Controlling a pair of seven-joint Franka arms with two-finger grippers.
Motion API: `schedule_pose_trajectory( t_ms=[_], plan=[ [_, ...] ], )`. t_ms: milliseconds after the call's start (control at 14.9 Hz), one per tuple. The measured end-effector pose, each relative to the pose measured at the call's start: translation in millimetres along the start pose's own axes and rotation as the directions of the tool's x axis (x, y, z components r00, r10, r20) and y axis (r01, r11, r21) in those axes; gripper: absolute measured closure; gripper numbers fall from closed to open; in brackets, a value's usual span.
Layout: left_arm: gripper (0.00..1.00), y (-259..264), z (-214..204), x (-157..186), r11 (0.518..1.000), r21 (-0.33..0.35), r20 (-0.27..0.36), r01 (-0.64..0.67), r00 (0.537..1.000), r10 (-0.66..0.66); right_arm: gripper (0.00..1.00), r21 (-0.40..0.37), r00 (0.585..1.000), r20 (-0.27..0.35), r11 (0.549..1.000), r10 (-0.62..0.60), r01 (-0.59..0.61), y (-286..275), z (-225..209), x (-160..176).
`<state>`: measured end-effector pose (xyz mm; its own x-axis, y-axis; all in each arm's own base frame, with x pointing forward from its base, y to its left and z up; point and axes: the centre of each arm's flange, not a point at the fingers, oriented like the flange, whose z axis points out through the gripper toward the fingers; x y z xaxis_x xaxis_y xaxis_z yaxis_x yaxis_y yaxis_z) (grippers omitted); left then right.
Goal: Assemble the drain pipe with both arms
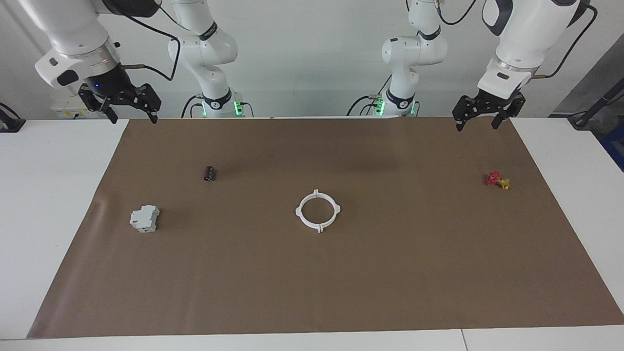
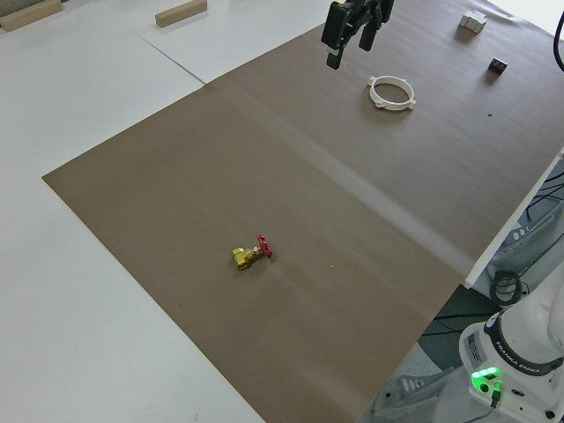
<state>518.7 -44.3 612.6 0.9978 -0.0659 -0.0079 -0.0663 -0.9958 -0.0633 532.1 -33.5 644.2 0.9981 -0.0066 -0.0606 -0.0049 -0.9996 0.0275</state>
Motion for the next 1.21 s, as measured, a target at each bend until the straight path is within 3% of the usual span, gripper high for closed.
schedule_pose_trajectory(
  t_ms=[1208],
  plan=[
    [0.00,2,10,2,1.000,0.000,0.000,-0.003,1.000,0.003,0.00,0.000,1.000,0.000,1.000,0.000,0.000,0,0,0]
  ],
)
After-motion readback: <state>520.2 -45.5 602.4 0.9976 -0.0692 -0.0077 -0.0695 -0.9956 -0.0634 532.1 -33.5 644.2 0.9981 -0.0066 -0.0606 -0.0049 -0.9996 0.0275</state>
